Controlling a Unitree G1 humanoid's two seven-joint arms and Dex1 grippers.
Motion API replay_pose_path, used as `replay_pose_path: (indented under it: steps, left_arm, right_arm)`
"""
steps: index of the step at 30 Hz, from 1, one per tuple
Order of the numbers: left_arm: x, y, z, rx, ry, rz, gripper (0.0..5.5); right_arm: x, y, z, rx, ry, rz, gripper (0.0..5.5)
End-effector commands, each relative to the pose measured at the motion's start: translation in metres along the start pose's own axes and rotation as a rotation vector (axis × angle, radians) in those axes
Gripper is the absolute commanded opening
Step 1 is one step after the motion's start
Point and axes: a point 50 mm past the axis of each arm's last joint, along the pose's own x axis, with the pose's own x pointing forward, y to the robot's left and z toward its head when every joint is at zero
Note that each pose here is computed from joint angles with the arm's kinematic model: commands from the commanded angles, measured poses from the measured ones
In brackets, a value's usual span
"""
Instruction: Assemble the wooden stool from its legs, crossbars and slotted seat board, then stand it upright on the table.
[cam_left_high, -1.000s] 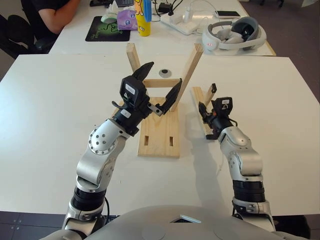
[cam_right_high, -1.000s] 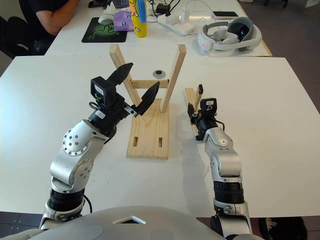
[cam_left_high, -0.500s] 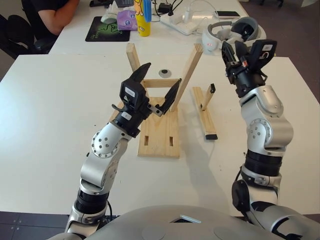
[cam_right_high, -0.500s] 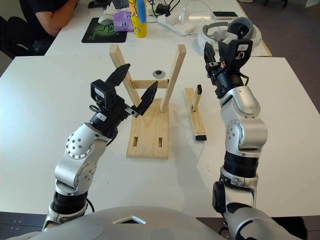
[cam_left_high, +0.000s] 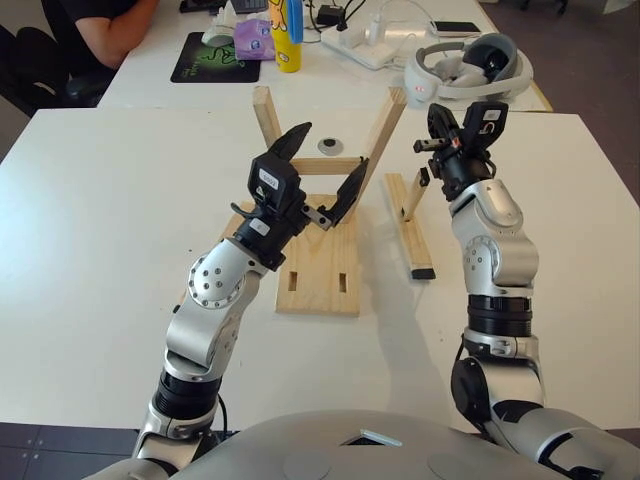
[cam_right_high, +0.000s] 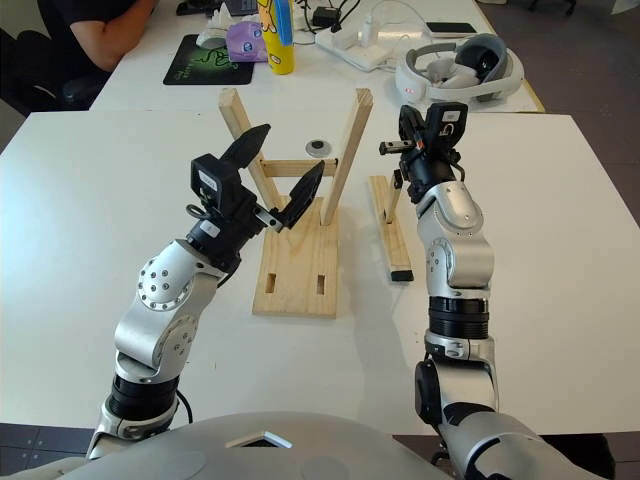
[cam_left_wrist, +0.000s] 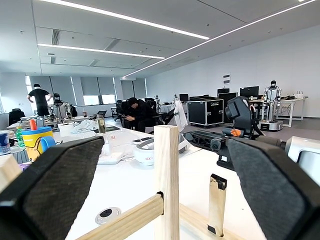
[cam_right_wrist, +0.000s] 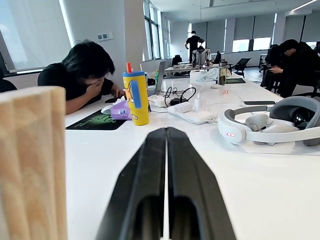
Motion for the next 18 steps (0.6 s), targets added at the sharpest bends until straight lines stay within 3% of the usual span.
replay_pose_path:
  steps: [1,10,12,15,18]
  left_arm:
    - [0.004,0.001,0.001,0.002,0.0,-0.011,4.54]
    - [0.006,0.002,0.001,0.002,-0.002,-0.022,4.54]
    - [0.006,0.002,0.001,-0.001,-0.001,-0.027,4.54]
    - [0.007,0.002,0.001,-0.002,-0.001,-0.039,4.54]
    - [0.008,0.004,0.001,-0.001,0.0,-0.042,4.54]
  right_arm:
    - [0.008,0.002,0.008,-0.03,-0.03,0.011,0.02]
    - [0.013,0.008,0.031,-0.123,-0.168,0.02,0.02]
    - [0.013,0.002,0.013,-0.128,-0.063,-0.018,0.02]
    - [0.004,-0.006,-0.04,-0.048,0.241,-0.072,0.02]
    - [-0.003,-0.011,-0.059,-0.051,0.361,-0.089,0.02]
